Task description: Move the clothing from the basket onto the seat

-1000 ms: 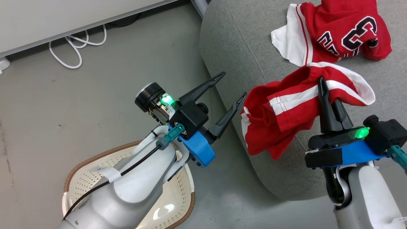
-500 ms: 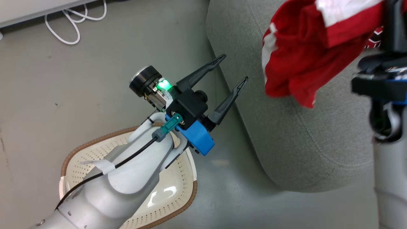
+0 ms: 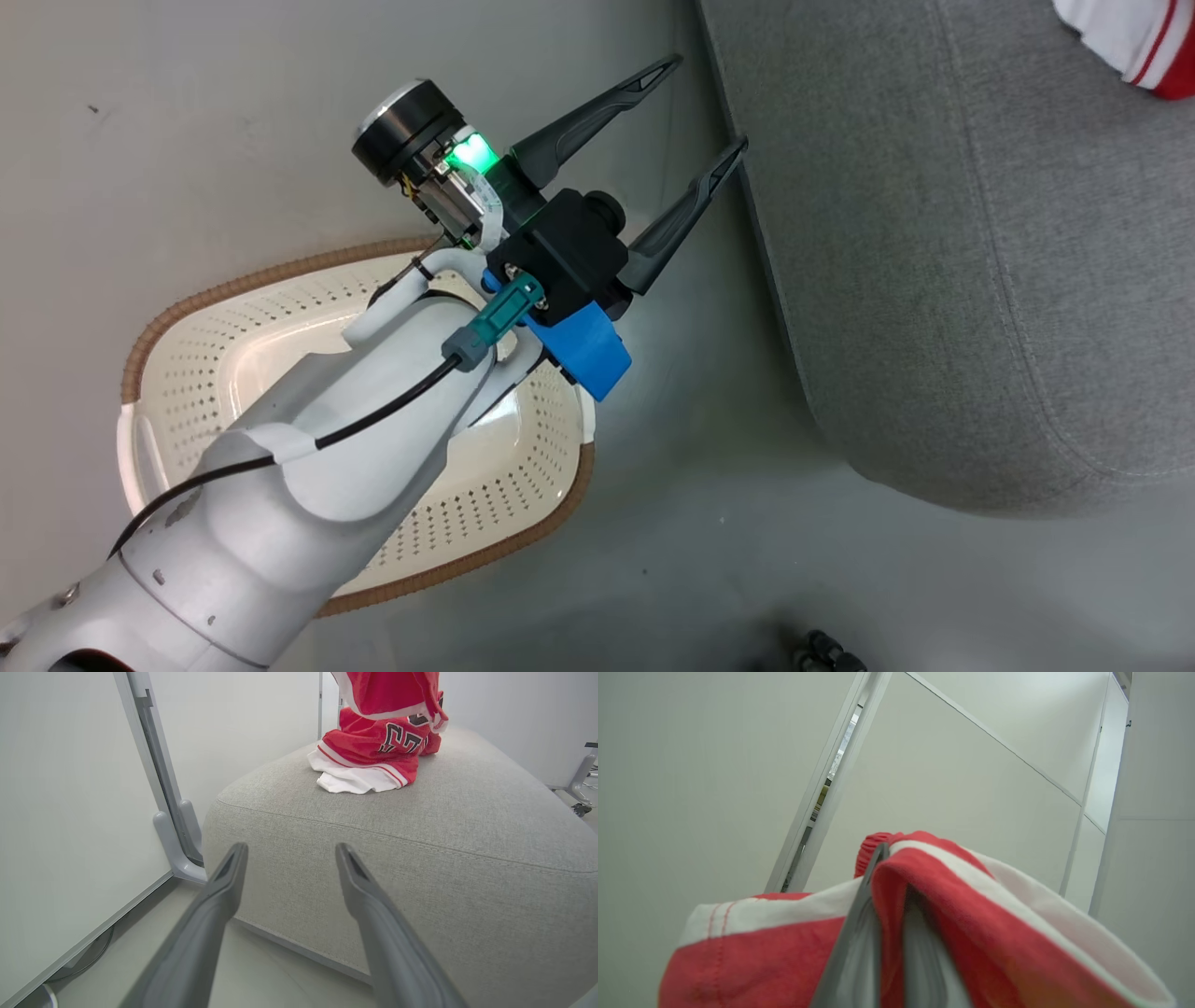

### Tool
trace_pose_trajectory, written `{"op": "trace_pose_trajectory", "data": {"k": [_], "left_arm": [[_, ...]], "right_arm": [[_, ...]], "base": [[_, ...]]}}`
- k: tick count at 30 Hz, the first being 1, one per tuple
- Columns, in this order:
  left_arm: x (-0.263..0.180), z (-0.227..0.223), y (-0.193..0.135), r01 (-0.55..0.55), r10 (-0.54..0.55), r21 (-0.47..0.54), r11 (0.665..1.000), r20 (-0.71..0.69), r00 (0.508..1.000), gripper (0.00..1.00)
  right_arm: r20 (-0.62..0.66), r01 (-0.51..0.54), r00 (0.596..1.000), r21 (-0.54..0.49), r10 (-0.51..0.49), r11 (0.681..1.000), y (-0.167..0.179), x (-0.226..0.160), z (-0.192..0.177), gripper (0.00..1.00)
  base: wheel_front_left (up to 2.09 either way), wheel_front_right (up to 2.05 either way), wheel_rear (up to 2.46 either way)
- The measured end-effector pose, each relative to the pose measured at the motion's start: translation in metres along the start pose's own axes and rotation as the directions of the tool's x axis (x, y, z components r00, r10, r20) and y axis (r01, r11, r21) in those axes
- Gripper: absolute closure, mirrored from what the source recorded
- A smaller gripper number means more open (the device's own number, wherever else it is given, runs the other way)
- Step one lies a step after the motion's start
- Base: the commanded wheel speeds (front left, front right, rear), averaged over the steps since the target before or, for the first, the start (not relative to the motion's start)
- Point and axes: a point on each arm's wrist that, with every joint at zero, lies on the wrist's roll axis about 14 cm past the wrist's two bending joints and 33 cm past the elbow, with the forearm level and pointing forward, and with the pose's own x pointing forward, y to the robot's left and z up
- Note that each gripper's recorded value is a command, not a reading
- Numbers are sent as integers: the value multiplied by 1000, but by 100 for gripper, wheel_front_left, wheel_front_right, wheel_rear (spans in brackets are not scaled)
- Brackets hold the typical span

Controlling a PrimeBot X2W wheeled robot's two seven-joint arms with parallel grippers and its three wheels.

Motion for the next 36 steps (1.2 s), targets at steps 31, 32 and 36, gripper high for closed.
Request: {"op": "trace_pose_trajectory", "data": {"k": [31, 32, 36], "left_arm": [[-12, -45, 15, -26, 24, -42, 999, -47, 999, 0], [-11, -40, 15, -31, 29, -39, 999, -38, 999, 0], [-12, -23, 12, -42, 42, -34, 999, -16, 999, 0]], "right_arm": [[-630, 130, 772, 20, -89, 991, 4, -132, -218, 0], [-632, 129, 770, 19, -89, 991, 4, -137, -215, 0], [-625, 119, 775, 2, -92, 993, -3, -153, -196, 0]], "base": [[0, 0, 0], [0, 0, 0], [0, 0, 0]]}}
